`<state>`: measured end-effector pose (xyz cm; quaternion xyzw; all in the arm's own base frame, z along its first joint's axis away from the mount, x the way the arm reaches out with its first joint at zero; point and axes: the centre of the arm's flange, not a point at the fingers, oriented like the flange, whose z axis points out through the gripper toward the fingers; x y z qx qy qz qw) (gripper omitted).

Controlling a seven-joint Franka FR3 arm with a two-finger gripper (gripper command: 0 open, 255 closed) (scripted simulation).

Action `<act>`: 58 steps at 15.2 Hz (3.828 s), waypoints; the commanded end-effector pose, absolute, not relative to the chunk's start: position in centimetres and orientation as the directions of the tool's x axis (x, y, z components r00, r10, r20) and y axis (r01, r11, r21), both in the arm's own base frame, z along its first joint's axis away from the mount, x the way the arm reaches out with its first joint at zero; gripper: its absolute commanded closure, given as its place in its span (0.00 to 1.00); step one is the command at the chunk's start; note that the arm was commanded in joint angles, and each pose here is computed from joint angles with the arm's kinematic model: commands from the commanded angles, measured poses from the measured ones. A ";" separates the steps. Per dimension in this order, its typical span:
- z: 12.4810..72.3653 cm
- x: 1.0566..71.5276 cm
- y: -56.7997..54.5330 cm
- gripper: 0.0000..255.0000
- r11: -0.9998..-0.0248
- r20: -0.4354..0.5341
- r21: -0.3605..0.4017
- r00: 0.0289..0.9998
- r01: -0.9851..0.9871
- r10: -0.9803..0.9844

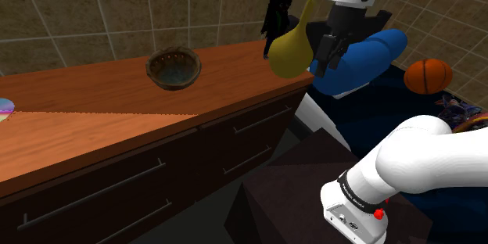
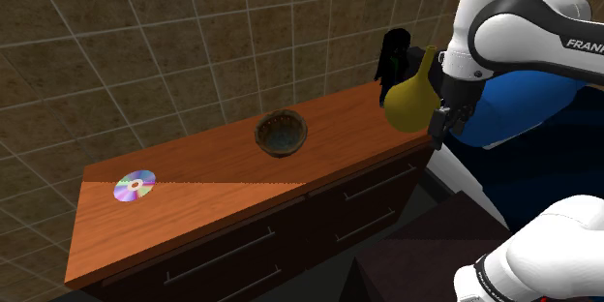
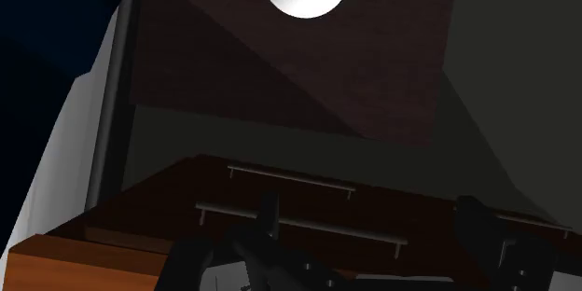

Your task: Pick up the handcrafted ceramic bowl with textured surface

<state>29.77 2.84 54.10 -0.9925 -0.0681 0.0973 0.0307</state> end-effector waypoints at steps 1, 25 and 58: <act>54.1 29.8 2.8 0.00 -0.989 -0.189 -0.074 0.972 0.129 0.141; 47.0 55.8 16.1 0.00 -0.953 -0.092 -0.180 0.960 0.244 0.263; 43.3 65.5 22.1 1.00 -0.933 -0.052 -0.216 0.951 0.288 0.306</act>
